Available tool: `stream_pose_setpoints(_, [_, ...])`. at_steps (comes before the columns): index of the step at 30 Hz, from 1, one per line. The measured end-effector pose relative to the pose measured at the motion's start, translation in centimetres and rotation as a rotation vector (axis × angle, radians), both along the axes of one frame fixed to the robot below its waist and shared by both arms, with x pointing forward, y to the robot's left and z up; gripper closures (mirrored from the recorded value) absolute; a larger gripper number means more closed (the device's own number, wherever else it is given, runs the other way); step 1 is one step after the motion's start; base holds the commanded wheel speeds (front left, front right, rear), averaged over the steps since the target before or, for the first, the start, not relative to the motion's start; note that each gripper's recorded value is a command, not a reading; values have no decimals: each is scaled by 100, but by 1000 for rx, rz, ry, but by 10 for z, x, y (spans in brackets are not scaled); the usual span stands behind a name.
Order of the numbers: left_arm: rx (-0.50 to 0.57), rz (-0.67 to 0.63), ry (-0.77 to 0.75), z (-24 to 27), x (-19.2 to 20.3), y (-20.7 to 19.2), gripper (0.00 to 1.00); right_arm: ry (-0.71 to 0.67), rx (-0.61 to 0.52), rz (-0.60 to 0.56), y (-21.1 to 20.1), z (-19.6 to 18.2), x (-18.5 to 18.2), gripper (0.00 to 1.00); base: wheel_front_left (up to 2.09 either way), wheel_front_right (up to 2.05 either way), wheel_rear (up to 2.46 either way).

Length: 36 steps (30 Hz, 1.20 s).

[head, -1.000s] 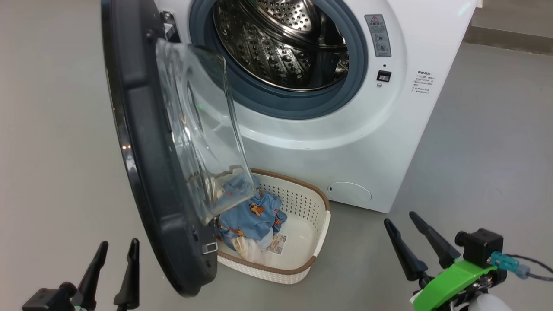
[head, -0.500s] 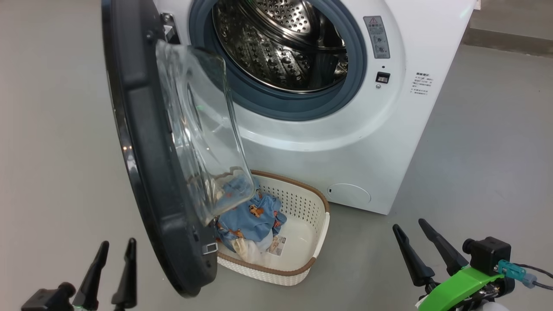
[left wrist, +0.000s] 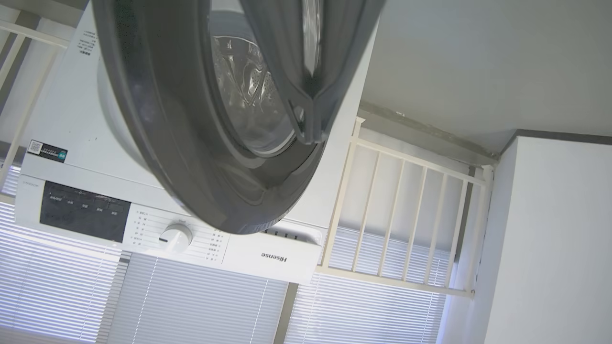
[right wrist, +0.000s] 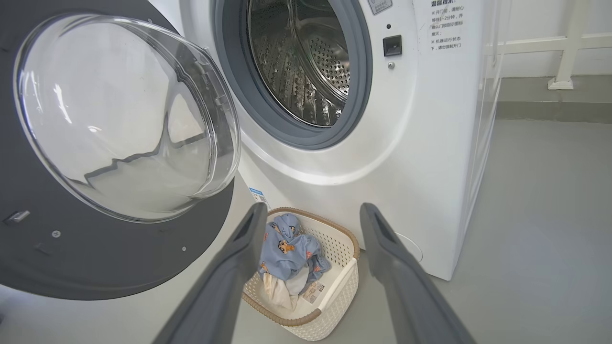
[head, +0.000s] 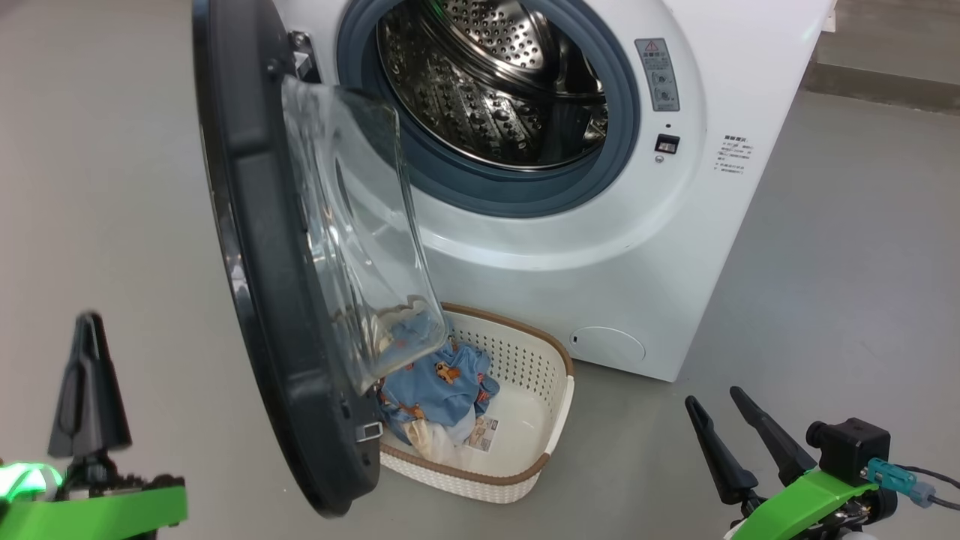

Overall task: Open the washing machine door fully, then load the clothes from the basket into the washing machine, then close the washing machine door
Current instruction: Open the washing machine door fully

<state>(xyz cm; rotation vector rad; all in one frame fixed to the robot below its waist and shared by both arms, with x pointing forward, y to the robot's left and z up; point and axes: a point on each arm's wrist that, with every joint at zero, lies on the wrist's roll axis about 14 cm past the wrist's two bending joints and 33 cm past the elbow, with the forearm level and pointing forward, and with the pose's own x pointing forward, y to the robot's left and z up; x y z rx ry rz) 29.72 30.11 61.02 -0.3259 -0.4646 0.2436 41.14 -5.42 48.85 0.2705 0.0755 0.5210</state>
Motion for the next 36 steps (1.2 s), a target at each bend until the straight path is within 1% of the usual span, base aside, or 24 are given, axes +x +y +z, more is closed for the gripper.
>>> stream_pose_setpoints(3, [26,-31,-113,35,-3,-14,100,4,-3,-2,-1,-2,-2,0,0,0,0])
stream_pose_setpoints(6, [57,-89,-200,63,-7,-34,100,-1,-6,-3,-3,-1,-1,0,0,0,0])
stream_pose_setpoints(9, [76,-184,-252,79,-7,-64,100,-3,-17,-5,-5,-2,-1,0,0,0,0])
stream_pose_setpoints(10, [71,-250,-262,81,-9,-84,100,-2,-18,-9,-7,-2,-1,0,0,0,0])
stream_pose_setpoints(11, [62,-289,-257,78,-9,-95,100,-2,-19,-11,-8,-2,0,0,0,0,0])
stream_pose_setpoints(15, [55,-438,-196,61,-8,-137,100,-7,-26,-22,-12,-2,2,0,0,0,0])
stream_pose_setpoints(17, [18,-484,-147,46,-5,-150,100,-9,-32,-25,-13,-2,2,0,0,0,0])
stream_pose_setpoints(21, [1,-542,-28,11,0,-168,100,-9,-31,-30,-15,-3,2,0,0,0,0])
stream_pose_setpoints(22, [1,-542,-28,11,0,-168,100,-9,-31,-30,-15,-3,2,0,0,0,0])
stream_pose_setpoints(29, [-30,-563,122,-36,6,-177,100,-10,-39,-31,-16,-4,2,0,0,0,0])
stream_pose_setpoints(36, [-67,-531,234,-72,13,-165,100,-11,-39,-30,-16,-4,2,0,0,0,0])
